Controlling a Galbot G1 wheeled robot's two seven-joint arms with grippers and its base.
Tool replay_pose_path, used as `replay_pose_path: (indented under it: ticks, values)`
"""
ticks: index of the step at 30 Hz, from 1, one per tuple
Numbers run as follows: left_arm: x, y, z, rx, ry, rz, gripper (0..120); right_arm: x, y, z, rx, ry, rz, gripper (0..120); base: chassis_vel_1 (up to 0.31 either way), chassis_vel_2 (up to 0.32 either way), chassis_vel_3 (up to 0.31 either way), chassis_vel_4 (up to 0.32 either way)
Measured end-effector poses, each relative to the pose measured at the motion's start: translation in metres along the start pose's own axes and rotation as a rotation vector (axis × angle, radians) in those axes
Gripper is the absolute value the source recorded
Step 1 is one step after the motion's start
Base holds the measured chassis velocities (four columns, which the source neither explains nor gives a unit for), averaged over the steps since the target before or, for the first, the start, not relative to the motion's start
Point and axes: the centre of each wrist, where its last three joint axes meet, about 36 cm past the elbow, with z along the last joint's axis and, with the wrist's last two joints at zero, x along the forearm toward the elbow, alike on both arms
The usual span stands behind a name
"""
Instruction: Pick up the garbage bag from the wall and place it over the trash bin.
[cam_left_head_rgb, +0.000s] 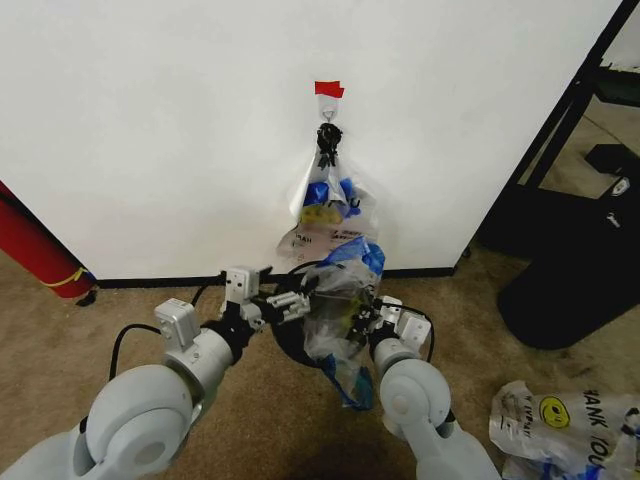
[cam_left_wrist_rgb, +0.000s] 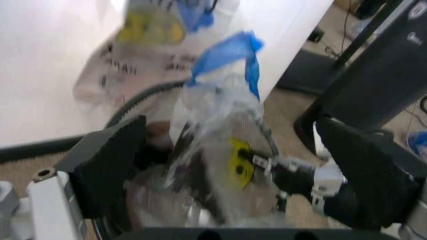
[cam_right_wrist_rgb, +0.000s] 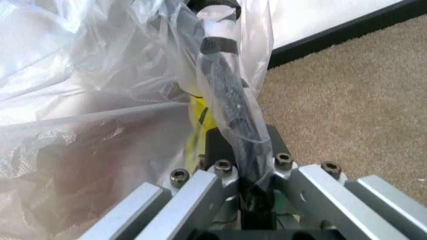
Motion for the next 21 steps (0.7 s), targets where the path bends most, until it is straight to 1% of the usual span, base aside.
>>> replay_pose_path:
  ticks: [2,5,7,9,10,12,13,15,16,17,21]
  values:
    - [-0.002,0.000,0.003,0.003,0.013,-0.002,100,0.000,0.000,0.000,0.001,0.002,0.000,0,0.000,0.000,0.000,0.000]
    - [-0.013,-0.001,0.015,0.001,0.043,-0.006,92,0.004,-0.001,0.000,-0.010,0.008,0.000,0,0.000,0.000,0.000,0.000]
    - [-0.020,0.000,0.024,-0.004,0.057,-0.021,86,0.007,0.000,-0.001,-0.017,0.011,-0.002,0,0.000,0.000,0.000,0.000]
    - [-0.025,0.000,0.030,0.009,0.068,-0.044,76,0.008,0.000,-0.002,-0.018,0.015,-0.005,0,0.000,0.000,0.000,0.000]
    - [-0.025,0.000,0.030,0.009,0.068,-0.044,76,0.008,0.000,-0.002,-0.018,0.015,-0.005,0,0.000,0.000,0.000,0.000]
    - [-0.026,0.001,0.031,0.018,0.067,-0.053,68,0.009,0.000,-0.003,-0.019,0.020,-0.010,0,0.000,0.000,0.000,0.000]
    - [-0.026,0.001,0.032,0.021,0.066,-0.056,66,0.009,0.000,-0.003,-0.019,0.020,-0.011,0,0.000,0.000,0.000,0.000]
    - [-0.027,0.002,0.033,0.026,0.057,-0.067,54,0.008,0.003,-0.007,-0.020,0.015,-0.015,0,0.000,0.000,0.000,0.000]
    - [-0.027,0.002,0.033,0.030,0.052,-0.070,51,0.007,0.005,-0.008,-0.021,0.013,-0.017,0,0.000,0.000,0.000,0.000]
    - [-0.027,0.002,0.033,0.030,0.052,-0.070,51,0.007,0.005,-0.008,-0.021,0.013,-0.017,0,0.000,0.000,0.000,0.000]
    - [-0.026,0.002,0.034,0.038,0.037,-0.083,34,0.004,0.007,-0.007,-0.018,0.019,-0.017,0,0.000,0.000,0.000,0.000]
